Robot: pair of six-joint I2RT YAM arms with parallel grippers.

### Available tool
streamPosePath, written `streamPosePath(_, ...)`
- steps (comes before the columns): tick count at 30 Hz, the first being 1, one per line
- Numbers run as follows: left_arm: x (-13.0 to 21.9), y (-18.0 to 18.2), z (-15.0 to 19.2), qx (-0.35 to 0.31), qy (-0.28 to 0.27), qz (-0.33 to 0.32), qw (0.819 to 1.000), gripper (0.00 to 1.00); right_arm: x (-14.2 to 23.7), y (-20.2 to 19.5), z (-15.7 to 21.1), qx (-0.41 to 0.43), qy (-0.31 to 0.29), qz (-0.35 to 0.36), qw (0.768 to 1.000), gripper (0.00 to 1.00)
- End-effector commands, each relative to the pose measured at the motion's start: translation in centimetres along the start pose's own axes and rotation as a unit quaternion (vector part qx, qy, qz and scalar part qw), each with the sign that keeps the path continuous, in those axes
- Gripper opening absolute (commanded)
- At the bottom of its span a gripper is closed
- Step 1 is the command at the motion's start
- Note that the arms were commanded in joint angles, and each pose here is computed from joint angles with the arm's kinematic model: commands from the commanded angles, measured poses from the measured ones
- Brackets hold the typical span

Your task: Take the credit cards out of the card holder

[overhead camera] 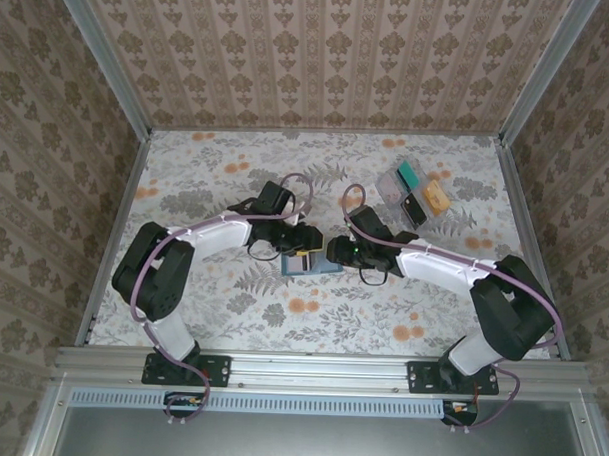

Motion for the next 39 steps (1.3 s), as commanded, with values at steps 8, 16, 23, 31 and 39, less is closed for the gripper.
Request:
streamPosePath(8, 1.9, 0.3, -0.8, 0.021, -0.047, 0.013, 0.999, 0.49, 1.5, 0.0, -0.6, 0.006, -0.031, 0.0, 0.999, 0.45)
streamPosePath(16, 1.5, 2.8, -0.8, 0.071, -0.061, -0.027, 0.995, 0.46, -0.1, 1.4, -1.3, 0.023, -0.001, -0.016, 1.0, 0.42)
streamPosePath(23, 0.1, 3.0, -1.3, 0.081, -0.048, -0.035, 0.995, 0.35, -2.6, 1.5, -1.6, 0.011, 0.036, 0.003, 0.999, 0.36)
streamPosePath(31, -0.4, 3.3, -1.3, 0.084, -0.038, -0.044, 0.995, 0.32, -4.6, 1.5, -1.9, 0.008, 0.062, 0.018, 0.998, 0.35)
streamPosePath(39, -1.0, 3.6, -1.6, 0.089, -0.027, -0.046, 0.995, 0.33, -6.0, 1.0, -1.2, 0.003, 0.091, 0.028, 0.995, 0.35)
Point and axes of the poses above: each hand's point on the last joint's axis, 136 mm out from that joint toward the fingers, its own x axis back along the fingers, its own y axis along the line the jaws close on, z = x × y, the point moved 10 cm from there along x, back along the fingers, and after that the axes turned 13 degrees about x, right-handed, at the moved point
